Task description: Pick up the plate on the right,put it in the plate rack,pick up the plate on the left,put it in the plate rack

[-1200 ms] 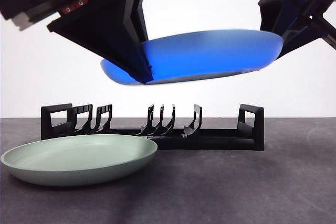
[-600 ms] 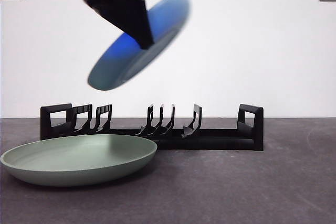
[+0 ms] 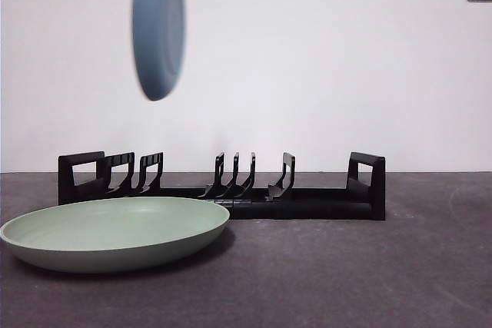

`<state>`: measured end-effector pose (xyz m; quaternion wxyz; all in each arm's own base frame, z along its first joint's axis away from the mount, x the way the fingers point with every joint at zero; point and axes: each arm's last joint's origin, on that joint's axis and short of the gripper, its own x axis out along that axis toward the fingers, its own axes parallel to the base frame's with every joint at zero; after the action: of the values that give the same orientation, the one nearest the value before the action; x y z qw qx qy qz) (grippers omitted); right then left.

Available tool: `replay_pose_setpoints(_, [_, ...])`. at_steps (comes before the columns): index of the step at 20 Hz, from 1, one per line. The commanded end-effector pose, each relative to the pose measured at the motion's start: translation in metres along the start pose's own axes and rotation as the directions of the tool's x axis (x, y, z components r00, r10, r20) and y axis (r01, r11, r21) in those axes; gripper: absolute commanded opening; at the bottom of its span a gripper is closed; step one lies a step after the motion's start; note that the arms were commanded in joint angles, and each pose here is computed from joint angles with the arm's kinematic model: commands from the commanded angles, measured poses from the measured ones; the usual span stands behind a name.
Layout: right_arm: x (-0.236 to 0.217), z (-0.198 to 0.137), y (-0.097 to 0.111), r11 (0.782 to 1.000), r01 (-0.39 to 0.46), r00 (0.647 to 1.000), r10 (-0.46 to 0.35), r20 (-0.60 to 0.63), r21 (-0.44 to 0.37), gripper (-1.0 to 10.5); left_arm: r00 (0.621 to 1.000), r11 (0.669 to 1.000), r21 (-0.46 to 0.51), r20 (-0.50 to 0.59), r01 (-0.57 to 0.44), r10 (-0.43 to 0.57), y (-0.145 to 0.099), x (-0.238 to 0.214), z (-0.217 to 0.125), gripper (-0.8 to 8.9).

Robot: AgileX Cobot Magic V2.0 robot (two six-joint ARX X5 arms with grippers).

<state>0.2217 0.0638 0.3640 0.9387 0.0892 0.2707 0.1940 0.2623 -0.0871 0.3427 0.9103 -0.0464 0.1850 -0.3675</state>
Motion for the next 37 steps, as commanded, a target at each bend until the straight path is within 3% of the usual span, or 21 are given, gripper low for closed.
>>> replay_pose_setpoints(1, [0.002,0.0,0.0,1.0,0.005,1.0,-0.005,0.001,0.005,3.1,1.0,0.999,-0.042,0.008,-0.016,0.016,0.015,0.001,-0.001,-0.09])
replay_pose_setpoints(13, [0.008,-0.001,-0.002,1.0,0.005,1.0,-0.005,-0.016,0.009,3.1,0.984,0.99,-0.111,-0.169,-0.084,0.065,0.056,0.047,-0.039,-0.09])
replay_pose_setpoints(25, [0.014,-0.002,-0.003,1.0,0.008,0.999,-0.008,-0.034,0.012,3.1,0.942,0.979,-0.155,-0.327,-0.135,0.078,0.06,0.052,-0.06,0.08])
replay_pose_setpoints(29, [0.015,-0.002,-0.003,1.0,0.006,0.999,-0.006,-0.036,0.016,3.1,0.938,0.977,-0.163,-0.338,-0.135,0.073,0.06,0.051,-0.062,2.89])
replay_pose_setpoints(31, [0.015,-0.003,-0.003,1.0,0.0,0.999,0.001,-0.051,0.018,3.1,0.94,0.978,-0.164,-0.333,-0.132,0.071,0.059,0.05,-0.06,2.93])
replay_pose_setpoints(32, [0.017,-0.005,-0.001,1.0,-0.007,0.998,0.008,-0.067,0.016,3.1,0.944,0.979,-0.164,-0.324,-0.12,0.061,0.057,0.049,-0.058,2.93])
replay_pose_setpoints(34, [0.023,-0.01,0.006,0.994,-0.11,0.985,0.112,-0.129,0.021,3.1,0.96,0.985,-0.16,-0.281,-0.058,0.01,0.049,0.04,-0.049,2.93])
replay_pose_setpoints(35, [0.028,-0.013,0.011,0.984,-0.177,0.969,0.179,-0.168,0.03,3.1,0.967,0.989,-0.142,-0.254,-0.03,-0.007,0.042,0.033,-0.042,2.93])
replay_pose_setpoints(37, [0.04,-0.02,0.02,0.973,-0.228,0.947,0.228,-0.226,0.027,3.1,0.979,0.998,-0.067,-0.2,0.013,-0.026,0.025,0.018,-0.029,2.93])
